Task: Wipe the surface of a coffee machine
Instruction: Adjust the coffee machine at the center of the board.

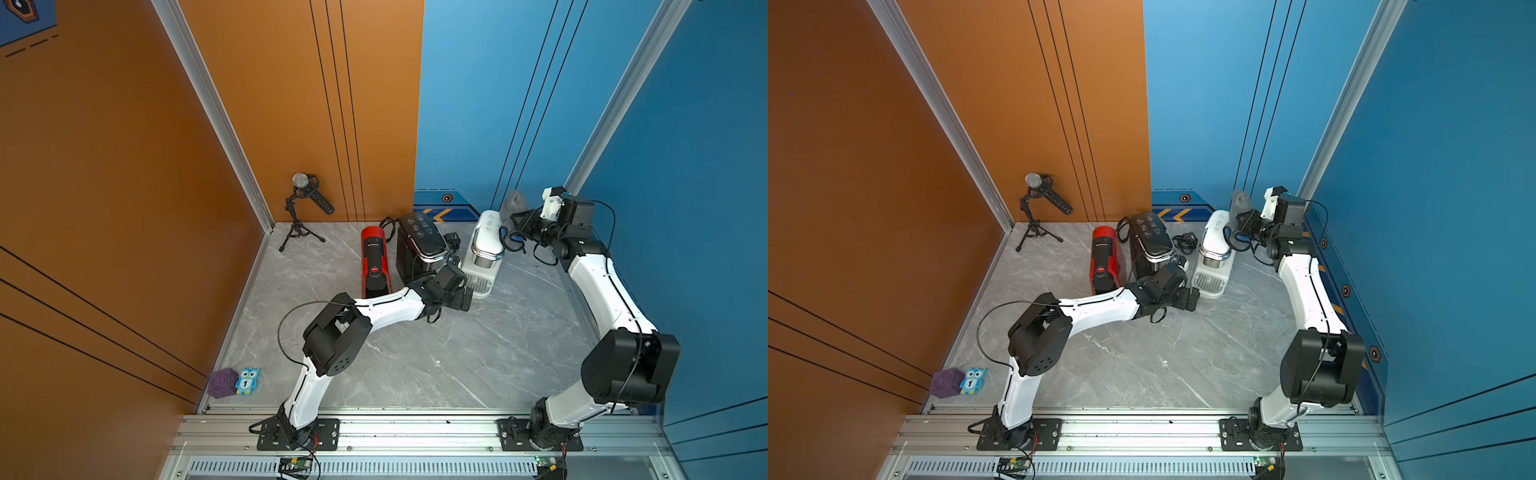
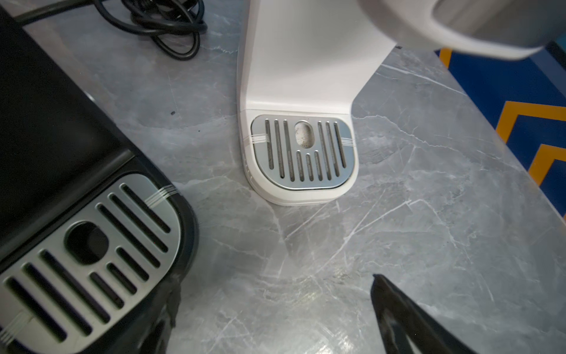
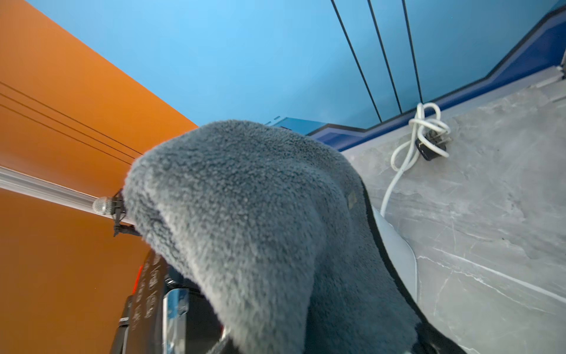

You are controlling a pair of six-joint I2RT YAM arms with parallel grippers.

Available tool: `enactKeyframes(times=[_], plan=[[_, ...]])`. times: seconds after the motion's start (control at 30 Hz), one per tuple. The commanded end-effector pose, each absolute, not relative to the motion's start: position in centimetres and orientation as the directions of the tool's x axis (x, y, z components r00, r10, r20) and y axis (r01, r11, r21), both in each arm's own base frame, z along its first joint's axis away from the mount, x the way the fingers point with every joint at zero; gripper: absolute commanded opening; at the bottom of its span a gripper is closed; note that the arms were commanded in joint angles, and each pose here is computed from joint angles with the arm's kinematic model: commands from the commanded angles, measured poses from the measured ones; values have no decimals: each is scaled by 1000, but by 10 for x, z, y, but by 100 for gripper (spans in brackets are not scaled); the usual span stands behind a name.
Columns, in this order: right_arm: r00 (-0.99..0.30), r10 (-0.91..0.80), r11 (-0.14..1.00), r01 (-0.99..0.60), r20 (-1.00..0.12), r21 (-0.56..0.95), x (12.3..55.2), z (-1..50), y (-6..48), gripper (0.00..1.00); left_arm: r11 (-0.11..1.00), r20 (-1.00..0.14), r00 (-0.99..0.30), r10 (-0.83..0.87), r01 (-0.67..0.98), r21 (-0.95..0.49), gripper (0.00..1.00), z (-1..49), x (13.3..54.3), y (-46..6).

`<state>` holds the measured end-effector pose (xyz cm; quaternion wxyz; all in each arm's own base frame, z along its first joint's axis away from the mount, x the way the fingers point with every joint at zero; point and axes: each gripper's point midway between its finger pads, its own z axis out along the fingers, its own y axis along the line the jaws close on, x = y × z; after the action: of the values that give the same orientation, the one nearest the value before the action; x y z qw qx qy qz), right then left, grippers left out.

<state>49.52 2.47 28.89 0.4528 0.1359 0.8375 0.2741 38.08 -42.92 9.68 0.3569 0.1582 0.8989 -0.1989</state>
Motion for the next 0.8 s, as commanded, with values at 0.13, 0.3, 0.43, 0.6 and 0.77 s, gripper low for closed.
enactKeyframes(times=[0.13, 0.3, 0.43, 0.6, 0.77], plan=[[-694, 219, 939, -42, -686, 342, 483, 261, 57, 12, 942, -631, -770, 91, 273, -197, 98, 54, 387, -399], [-697, 210, 939, -51, -685, 340, 477, 261, 63, 13, 965, -602, -796, 69, 205, -161, 98, 31, 395, -378], [-680, 208, 948, -37, -703, 317, 471, 267, 56, 13, 983, -607, -791, 75, 160, -85, 98, 22, 400, -363], [-659, 214, 943, -54, -721, 329, 464, 282, 55, 13, 994, -600, -796, 82, 111, -10, 98, 12, 403, -342], [-675, 192, 938, -87, -712, 335, 457, 284, 62, 13, 999, -582, -812, 48, 38, 29, 98, 5, 401, -305]])
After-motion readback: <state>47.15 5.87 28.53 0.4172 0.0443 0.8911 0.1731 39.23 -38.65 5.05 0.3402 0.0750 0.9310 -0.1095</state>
